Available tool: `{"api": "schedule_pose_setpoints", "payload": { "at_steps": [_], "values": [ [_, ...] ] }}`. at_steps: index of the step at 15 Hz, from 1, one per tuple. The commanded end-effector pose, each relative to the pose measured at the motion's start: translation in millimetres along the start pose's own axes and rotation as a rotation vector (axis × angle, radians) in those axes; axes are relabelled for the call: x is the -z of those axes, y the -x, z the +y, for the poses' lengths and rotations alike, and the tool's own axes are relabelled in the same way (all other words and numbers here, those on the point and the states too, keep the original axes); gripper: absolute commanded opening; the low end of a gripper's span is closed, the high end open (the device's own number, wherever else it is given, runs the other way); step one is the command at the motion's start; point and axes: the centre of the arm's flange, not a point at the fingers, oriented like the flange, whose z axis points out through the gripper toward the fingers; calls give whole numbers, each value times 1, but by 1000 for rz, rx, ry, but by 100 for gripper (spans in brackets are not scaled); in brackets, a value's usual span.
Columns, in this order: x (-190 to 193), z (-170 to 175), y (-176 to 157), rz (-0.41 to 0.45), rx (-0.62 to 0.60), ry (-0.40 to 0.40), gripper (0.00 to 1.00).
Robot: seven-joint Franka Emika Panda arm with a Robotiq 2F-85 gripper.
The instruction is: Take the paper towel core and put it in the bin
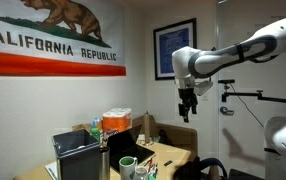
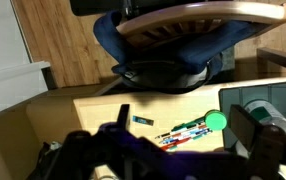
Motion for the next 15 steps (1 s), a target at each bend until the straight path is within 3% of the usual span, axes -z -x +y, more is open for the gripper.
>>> {"api": "schedule_pose_setpoints", "payload": {
  "at_steps": [1,5,6,12,15],
  "values": [
    [-17,53,-7,-47,-4,20,100],
    [-32,116,-15,-62,-13,24,100],
    [-28,95,-14,-56,-18,24,100],
    [-33,100,-17,-63,-13,32,100],
    [-41,137,-35,-54,-43,66,100]
  ]
}}
